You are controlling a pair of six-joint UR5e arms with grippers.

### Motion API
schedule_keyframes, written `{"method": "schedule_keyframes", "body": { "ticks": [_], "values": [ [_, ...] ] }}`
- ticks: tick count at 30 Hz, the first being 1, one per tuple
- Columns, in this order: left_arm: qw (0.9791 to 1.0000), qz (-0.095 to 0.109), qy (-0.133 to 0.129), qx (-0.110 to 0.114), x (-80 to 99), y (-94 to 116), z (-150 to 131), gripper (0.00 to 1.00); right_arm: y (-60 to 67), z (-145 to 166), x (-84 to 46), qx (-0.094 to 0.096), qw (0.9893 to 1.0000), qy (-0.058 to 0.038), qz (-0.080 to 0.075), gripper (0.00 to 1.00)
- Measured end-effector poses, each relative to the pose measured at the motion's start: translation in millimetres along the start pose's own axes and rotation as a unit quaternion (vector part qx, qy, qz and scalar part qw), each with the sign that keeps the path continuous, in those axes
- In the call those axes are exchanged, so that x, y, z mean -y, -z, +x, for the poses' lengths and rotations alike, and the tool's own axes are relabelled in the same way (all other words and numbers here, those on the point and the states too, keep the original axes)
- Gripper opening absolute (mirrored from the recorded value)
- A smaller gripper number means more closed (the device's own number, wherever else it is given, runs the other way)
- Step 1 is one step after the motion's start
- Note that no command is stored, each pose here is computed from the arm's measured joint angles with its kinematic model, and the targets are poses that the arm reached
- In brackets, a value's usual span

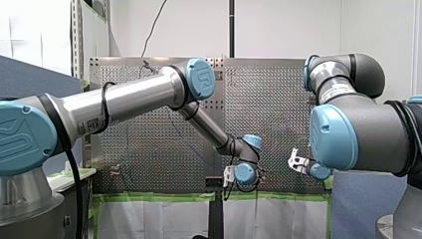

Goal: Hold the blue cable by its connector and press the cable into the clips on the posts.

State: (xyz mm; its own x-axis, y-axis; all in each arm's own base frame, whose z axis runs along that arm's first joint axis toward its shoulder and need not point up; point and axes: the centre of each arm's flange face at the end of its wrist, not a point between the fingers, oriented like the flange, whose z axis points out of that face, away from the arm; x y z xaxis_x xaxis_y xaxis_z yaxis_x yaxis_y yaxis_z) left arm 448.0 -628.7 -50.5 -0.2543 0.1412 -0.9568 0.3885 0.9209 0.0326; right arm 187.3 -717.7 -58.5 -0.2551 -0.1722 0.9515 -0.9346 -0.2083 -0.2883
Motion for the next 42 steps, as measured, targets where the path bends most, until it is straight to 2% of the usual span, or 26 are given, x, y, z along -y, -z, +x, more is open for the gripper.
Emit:
{"method": "schedule_keyframes", "body": {
  "ticks": [5,10,14,24,31,42],
  "values": [
    [1.0,-0.007,0.0,0.0,-5.6,0,-3,1.0,0.0,0,0.4,0.0,1.0,0.0,0.001,0.0],
    [0.9998,-0.009,0.008,0.012,-12.9,3,-19,1.0,-0.1,0,1.5,0.0,1.0,0.0001,0.002,0.0],
    [0.9996,0.006,0.014,0.024,-12.0,8,-29,1.0,0.0,-1,2.5,0.001,1.0,0.0002,0.003,0.0],
    [0.998,0.044,0.023,0.039,-6.6,11,-26,1.0,-0.3,-1,4.0,0.0,1.0,0.0002,0.004,0.0],
    [0.9974,0.053,0.031,0.038,-6.0,10,-25,1.0,-0.3,-1,4.7,0.0,1.0,-0.0001,0.007,0.0],
    [0.9974,0.055,0.032,0.034,-4.5,12,-23,1.0,-0.2,-1,5.7,0.001,1.0,-0.0002,0.008,0.0]
  ]
}}
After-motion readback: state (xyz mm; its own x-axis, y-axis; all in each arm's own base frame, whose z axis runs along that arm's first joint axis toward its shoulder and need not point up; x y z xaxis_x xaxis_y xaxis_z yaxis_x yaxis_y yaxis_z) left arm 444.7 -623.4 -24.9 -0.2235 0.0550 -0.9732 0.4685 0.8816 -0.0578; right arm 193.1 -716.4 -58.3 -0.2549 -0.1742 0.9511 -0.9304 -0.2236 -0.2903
